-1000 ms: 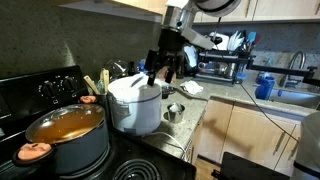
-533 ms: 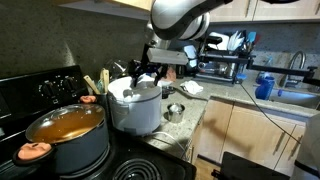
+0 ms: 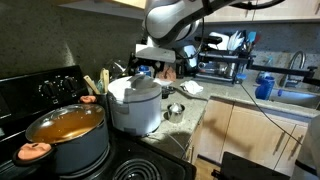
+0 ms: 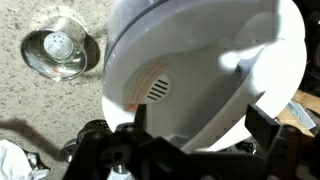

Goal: Open the rice cooker

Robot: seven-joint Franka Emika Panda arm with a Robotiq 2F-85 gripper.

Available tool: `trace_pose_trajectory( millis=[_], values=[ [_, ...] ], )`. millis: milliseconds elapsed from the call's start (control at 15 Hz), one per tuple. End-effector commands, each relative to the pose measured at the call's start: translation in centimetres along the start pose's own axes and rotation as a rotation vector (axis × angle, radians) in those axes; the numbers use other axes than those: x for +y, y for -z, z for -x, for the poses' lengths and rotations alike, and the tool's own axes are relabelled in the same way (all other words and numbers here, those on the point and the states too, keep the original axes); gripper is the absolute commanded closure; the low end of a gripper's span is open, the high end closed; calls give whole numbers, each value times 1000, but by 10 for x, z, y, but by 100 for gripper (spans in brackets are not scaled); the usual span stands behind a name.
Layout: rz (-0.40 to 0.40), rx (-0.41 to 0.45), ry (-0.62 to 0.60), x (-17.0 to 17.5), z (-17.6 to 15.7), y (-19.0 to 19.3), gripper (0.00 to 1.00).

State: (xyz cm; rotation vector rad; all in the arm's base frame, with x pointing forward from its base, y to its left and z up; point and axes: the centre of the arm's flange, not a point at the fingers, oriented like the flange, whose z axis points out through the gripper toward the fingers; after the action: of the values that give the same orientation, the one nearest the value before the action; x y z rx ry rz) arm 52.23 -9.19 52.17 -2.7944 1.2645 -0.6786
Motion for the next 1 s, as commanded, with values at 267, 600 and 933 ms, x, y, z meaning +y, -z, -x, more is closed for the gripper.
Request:
trace_pose_trajectory(
  millis=[267,600,933],
  values=[
    [26,54,-162,-8,-65,1,0],
    [21,68,-158,0,-58,-2,0],
    [21,67,-156,-1,-57,-2,0]
  ],
)
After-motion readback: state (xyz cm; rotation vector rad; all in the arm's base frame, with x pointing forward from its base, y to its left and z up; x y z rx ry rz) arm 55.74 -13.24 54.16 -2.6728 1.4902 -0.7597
